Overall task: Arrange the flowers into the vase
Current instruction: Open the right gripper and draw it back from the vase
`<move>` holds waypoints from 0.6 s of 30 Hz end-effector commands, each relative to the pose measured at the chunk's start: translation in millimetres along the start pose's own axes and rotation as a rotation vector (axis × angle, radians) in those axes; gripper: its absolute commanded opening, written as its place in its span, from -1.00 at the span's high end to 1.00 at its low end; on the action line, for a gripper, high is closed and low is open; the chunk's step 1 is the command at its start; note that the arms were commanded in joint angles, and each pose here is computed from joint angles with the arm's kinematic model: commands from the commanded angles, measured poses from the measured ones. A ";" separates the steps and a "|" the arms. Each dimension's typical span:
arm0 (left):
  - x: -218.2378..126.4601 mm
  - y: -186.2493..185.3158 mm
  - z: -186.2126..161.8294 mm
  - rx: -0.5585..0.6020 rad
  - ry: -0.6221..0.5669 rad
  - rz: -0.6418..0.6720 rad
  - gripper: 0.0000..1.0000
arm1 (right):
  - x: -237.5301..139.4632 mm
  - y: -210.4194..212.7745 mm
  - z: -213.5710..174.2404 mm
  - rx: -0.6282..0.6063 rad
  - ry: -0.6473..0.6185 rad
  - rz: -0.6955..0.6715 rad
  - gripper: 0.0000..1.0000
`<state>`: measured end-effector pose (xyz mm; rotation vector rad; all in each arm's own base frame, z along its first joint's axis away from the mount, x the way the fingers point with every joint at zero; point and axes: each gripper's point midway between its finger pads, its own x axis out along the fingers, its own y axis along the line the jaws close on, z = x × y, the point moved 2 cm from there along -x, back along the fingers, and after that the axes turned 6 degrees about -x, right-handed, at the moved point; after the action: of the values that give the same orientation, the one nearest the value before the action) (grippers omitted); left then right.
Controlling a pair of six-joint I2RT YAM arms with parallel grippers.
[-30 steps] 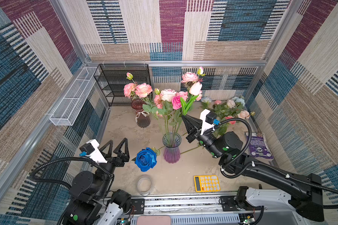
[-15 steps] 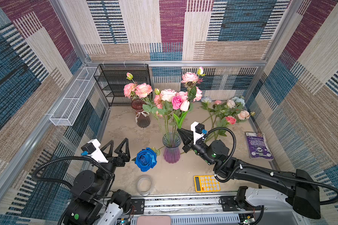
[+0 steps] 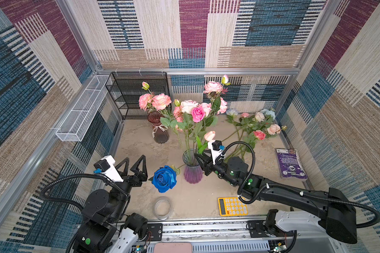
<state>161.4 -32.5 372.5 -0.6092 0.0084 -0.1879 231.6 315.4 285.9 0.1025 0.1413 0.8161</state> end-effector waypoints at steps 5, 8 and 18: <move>2.3 0.7 -3.3 -0.002 0.010 0.001 -0.78 | -29.4 1.4 -2.1 0.093 0.053 0.035 -0.07; 3.9 1.6 -6.0 0.003 0.022 0.006 -0.78 | -40.5 -2.1 -2.0 0.112 0.069 0.023 -0.12; 10.2 10.9 -20.2 0.007 0.077 0.055 -0.78 | -80.2 -76.7 -28.3 0.299 0.125 -0.280 -0.17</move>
<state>169.6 -38.4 356.9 -0.5865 0.0775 -0.1806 217.6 228.6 279.7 0.2632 0.2827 0.6467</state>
